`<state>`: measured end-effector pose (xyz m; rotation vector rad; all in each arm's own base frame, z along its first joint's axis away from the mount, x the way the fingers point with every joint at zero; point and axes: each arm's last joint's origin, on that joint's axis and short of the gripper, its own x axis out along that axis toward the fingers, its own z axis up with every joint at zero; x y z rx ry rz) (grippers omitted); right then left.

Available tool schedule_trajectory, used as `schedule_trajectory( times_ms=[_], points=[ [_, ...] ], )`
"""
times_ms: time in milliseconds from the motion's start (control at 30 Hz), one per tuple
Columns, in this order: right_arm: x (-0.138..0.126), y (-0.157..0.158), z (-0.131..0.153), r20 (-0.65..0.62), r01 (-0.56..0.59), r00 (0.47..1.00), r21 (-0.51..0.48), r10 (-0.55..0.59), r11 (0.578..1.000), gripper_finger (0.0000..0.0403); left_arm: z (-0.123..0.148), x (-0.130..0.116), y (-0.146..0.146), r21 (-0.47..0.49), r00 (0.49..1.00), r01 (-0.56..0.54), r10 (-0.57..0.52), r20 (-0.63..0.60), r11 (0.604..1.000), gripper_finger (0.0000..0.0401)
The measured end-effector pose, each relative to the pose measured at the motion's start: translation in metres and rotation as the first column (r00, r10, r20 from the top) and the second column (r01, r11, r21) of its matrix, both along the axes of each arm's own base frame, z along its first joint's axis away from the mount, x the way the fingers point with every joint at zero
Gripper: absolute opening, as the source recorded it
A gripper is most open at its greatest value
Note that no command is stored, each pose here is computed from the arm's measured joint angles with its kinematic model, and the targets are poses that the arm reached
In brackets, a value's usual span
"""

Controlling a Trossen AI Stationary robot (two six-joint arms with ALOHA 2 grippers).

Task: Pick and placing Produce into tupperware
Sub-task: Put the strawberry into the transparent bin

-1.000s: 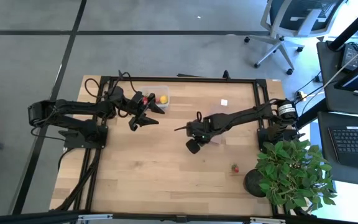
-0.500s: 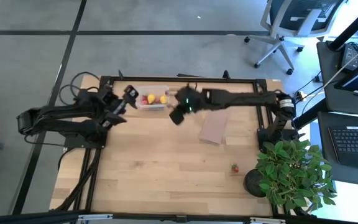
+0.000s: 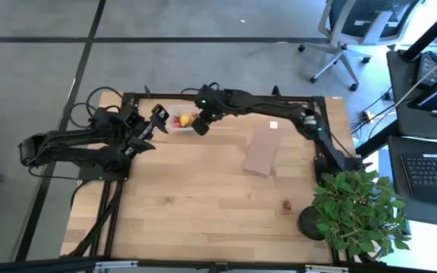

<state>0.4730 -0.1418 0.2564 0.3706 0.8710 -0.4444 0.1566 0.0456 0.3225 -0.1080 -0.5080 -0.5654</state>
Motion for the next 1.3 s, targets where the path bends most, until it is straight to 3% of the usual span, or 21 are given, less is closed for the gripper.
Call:
schedule_trajectory(
  times_ms=[367,533,633,833,1000,1100,1300],
  points=[
    [0.018,-0.011,-0.019,-0.078,-0.004,0.997,0.013,0.005,1.000,0.0009,-0.002,0.002,0.001,0.003,1.000,-0.008,0.008,-0.016,1.000,0.0254],
    [0.017,-0.015,-0.019,-0.072,0.023,0.997,0.032,-0.021,0.999,0.0040,-0.002,0.002,0.001,0.002,1.000,-0.008,0.008,-0.020,1.000,0.0254],
    [0.016,-0.017,-0.019,-0.068,-0.025,0.997,0.049,0.029,0.998,0.0064,-0.002,0.002,0.001,0.002,1.000,-0.008,0.008,-0.021,1.000,0.0254],
    [0.014,-0.014,-0.016,-0.086,-0.028,0.996,0.082,0.035,0.996,0.0139,-0.003,0.003,0.001,-0.003,0.999,-0.008,0.008,-0.034,1.000,0.0254],
    [-0.004,-0.007,0.011,-0.093,-0.098,0.988,0.246,0.124,0.964,0.0203,-0.003,0.003,0.001,-0.003,0.999,-0.009,0.009,-0.035,1.000,0.0254],
    [-0.026,0.005,0.030,-0.169,-0.105,0.971,0.335,0.170,0.936,0.0227,-0.003,0.003,0.001,-0.006,0.999,-0.009,0.008,-0.042,1.000,0.0254],
    [-0.065,0.062,0.071,-0.408,-0.080,0.896,0.239,0.175,0.968,0.0241,-0.005,0.005,0.002,0.020,0.999,-0.031,0.032,-0.045,0.999,0.0254]
  ],
)
